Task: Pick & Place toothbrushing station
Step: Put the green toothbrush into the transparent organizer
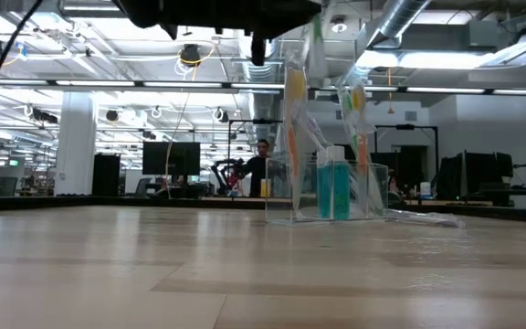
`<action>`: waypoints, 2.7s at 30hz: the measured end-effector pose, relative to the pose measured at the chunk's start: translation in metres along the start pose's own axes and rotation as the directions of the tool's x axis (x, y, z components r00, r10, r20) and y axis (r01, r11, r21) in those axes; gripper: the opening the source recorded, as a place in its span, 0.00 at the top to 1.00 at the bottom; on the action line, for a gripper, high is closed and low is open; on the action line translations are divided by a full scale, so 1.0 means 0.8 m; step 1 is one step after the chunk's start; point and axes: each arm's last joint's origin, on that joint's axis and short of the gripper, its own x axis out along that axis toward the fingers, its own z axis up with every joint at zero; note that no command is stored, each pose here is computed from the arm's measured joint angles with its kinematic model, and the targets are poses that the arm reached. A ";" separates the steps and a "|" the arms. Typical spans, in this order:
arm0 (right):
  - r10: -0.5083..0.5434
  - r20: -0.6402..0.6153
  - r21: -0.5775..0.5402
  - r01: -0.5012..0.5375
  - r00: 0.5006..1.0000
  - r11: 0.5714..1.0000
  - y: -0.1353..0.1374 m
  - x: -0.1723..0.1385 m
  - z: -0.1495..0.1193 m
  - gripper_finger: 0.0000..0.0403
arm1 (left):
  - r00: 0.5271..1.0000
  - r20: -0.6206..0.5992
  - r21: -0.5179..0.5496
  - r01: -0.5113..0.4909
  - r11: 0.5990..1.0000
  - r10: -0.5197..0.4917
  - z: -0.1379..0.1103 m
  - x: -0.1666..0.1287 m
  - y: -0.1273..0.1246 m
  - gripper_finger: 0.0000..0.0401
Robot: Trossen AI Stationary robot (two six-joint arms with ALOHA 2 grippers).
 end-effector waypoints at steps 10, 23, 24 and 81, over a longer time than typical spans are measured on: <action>0.036 -0.045 0.009 -0.036 0.998 0.999 0.003 -0.014 -0.005 0.59 | 0.999 0.000 -0.038 -0.047 0.998 0.047 -0.050 0.028 -0.029 0.99; 0.035 -0.059 0.037 -0.033 0.998 0.999 0.005 -0.026 -0.007 0.58 | 0.961 0.192 -0.146 -0.173 0.974 0.199 -0.080 -0.054 -0.039 0.99; 0.036 -0.060 0.037 -0.033 0.998 0.999 0.005 -0.026 -0.007 0.58 | 0.959 0.187 -0.148 -0.185 0.972 0.211 -0.083 -0.067 -0.040 0.99; 0.113 -0.128 0.107 -0.100 0.985 0.989 0.004 0.004 -0.014 0.61 | 0.996 0.013 -0.117 -0.088 0.989 0.090 -0.158 -0.060 0.019 0.99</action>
